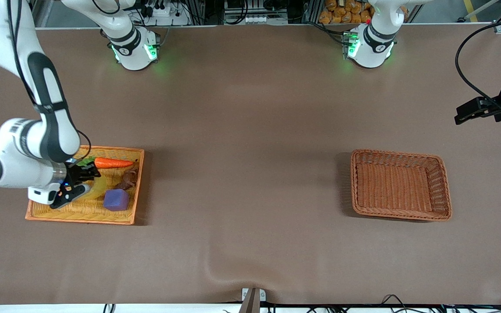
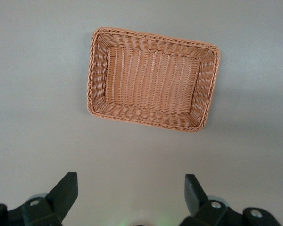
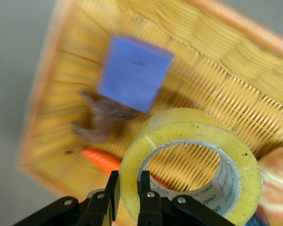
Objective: Transfer tape with both arms
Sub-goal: 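Close the right gripper on the tape roll's rim, then carry the tape roll to mid-table and set it down with the right gripper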
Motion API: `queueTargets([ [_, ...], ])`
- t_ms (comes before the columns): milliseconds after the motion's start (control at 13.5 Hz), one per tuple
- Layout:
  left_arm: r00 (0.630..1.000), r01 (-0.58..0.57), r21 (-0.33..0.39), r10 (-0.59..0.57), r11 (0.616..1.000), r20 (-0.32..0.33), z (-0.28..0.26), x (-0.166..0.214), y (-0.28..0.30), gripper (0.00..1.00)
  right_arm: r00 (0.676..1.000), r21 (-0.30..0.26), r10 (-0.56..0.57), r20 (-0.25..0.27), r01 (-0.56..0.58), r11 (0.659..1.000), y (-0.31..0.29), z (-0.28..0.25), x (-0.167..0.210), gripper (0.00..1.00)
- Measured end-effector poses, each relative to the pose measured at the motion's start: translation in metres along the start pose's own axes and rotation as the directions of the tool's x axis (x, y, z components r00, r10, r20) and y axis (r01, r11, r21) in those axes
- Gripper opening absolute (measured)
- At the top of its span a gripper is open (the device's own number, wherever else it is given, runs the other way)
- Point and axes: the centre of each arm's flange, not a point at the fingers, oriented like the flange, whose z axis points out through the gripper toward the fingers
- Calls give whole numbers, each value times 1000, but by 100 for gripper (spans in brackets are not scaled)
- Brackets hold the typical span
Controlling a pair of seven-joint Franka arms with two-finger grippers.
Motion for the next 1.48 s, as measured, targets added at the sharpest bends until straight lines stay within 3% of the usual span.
queueTargets([
  [222, 1000, 0, 0, 0, 1000, 0, 0, 0, 0, 100, 998, -5, 66, 9, -66, 998, -63, -82, 19, 21],
  [443, 1000, -1, 0, 1, 1000, 2, 2, 1, 0, 100, 976, -15, 216, 1, -216, 976, -178, -95, 65, 21],
  [517, 1000, -1, 0, 1, 1000, 1, 3, 2, 0, 100, 963, -14, 271, -13, -271, 962, -226, -86, 83, 21],
  [665, 1000, -1, -1, 1, 1000, 1, 5, 5, 0, 100, 923, -13, 370, -100, -373, 928, -336, -51, 121, 21],
  [813, 1000, -1, -1, 1, 1000, 3, 8, 6, 1, 100, 865, 22, 470, -173, -474, 880, -437, 3, 151, 21],
  [1034, 1000, -1, -1, 1, 1000, 4, 8, 7, 1, 100, 801, 76, 558, -218, -556, 828, -553, 87, 172, 21],
  [1256, 1000, -1, -1, 1, 1000, 4, 8, 7, 1, 100, 808, 50, 556, -193, -558, 828, -584, 145, 178, 21],
  [1404, 1000, -1, -1, 1, 1000, 4, 9, 7, 1, 100, 806, 39, 562, -186, -565, 824, -579, 154, 181, 21],
  [1478, 1000, -1, -1, 1, 1000, 5, 9, 7, 1, 100, 797, 45, 573, -189, -576, 816, -576, 150, 183, 26],
])
